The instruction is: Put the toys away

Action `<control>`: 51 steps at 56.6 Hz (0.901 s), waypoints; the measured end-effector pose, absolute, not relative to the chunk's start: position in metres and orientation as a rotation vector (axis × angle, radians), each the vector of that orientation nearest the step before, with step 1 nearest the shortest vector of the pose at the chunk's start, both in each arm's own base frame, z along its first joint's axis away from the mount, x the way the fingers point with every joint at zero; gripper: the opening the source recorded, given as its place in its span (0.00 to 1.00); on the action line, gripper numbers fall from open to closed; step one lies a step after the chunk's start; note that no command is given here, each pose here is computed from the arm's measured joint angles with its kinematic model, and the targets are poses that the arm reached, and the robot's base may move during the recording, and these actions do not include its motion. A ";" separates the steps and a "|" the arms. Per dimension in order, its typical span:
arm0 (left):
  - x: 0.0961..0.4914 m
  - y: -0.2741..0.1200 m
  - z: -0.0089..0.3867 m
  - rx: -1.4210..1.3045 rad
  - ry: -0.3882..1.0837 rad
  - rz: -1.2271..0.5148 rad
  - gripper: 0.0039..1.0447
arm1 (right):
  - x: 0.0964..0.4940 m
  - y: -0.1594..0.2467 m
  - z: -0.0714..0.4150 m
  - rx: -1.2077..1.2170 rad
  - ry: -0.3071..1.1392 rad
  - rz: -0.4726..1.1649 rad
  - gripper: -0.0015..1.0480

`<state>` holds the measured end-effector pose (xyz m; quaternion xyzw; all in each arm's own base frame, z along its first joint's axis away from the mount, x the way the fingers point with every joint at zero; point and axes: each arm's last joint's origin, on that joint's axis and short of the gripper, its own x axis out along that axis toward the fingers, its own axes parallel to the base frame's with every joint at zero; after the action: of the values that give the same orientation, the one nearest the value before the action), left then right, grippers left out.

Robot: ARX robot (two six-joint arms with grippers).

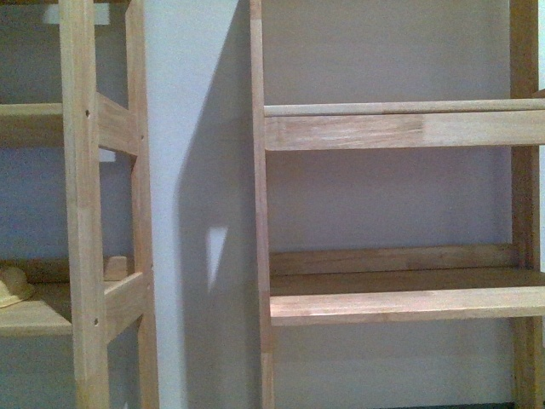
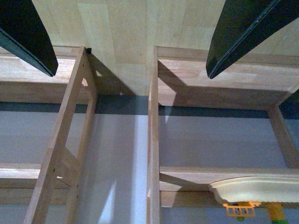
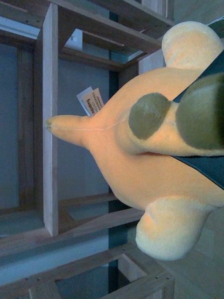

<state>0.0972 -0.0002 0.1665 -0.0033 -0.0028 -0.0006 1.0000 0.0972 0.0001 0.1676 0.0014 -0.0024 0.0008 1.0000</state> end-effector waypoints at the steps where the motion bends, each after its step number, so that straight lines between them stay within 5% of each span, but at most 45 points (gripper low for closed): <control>1: 0.097 0.000 0.167 -0.007 -0.006 -0.001 0.94 | 0.097 0.000 0.168 0.003 -0.005 0.002 0.09; 38: 0.097 0.000 0.167 -0.007 -0.006 -0.002 0.94 | 0.097 0.000 0.168 0.005 -0.004 0.002 0.09; 51: 0.097 0.000 0.167 -0.007 -0.006 -0.002 0.94 | 0.099 0.001 0.163 0.134 0.124 -0.020 0.09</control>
<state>0.0972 -0.0002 0.1665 -0.0033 -0.0028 -0.0008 1.0000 0.0994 0.0009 0.1629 0.0671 0.0621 -0.0100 0.9958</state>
